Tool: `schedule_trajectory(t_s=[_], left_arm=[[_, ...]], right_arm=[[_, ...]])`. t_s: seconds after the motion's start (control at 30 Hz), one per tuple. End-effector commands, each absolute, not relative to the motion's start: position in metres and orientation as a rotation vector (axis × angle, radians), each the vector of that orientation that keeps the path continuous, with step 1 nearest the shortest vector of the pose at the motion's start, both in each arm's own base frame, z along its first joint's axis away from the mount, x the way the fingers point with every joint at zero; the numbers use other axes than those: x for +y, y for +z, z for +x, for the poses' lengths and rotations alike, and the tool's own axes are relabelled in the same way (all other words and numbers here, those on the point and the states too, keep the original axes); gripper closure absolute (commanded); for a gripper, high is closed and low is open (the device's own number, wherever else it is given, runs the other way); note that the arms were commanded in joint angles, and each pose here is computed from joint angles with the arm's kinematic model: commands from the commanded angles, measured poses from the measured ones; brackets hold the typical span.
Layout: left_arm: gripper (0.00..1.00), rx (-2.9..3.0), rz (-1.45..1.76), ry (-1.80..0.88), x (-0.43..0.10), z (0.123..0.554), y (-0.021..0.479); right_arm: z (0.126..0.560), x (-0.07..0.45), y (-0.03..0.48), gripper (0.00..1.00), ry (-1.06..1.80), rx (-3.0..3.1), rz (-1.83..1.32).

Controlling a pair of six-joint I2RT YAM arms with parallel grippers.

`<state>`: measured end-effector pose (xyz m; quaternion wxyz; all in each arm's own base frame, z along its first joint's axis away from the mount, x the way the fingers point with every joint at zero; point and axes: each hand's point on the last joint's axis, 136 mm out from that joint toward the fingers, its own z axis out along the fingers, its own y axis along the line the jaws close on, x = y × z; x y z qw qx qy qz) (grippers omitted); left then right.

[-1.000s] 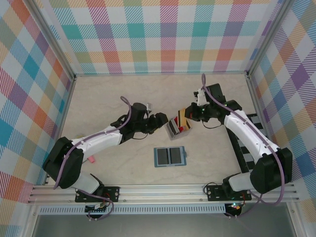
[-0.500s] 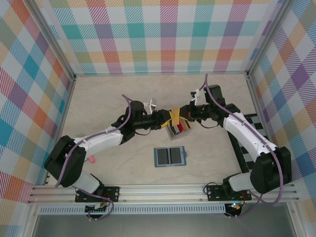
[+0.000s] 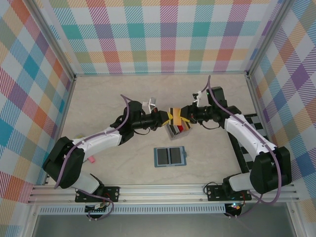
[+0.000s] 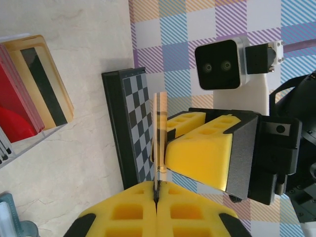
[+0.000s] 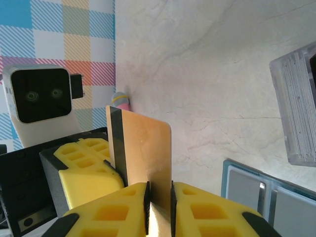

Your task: Put the credit cards into the card holder

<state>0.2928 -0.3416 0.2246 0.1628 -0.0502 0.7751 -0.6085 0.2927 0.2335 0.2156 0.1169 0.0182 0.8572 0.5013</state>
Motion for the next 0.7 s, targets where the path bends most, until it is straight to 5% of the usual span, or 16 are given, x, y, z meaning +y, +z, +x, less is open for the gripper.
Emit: schedule_trajectory(t_s=[0.0,0.3,0.47,0.67], left_arm=[[0.97,2.18,-0.125,-1.768,-0.342,0.291,0.233],[0.97,2.128,-0.147,-1.829,-0.34,0.294,0.239],[0.95,2.152,-0.168,-1.815,-0.34,0.295,0.231],[0.55,2.378,-0.261,-1.524,-0.317,0.291,0.184]], right_arm=[[0.275,0.246,0.241,0.82,1.631,2.422,-0.11],[0.27,0.243,0.241,0.8,1.679,2.409,-0.124],[0.272,0.24,0.242,0.9,1.68,2.398,-0.1],[0.272,0.219,0.217,0.94,1.417,2.514,-0.023]])
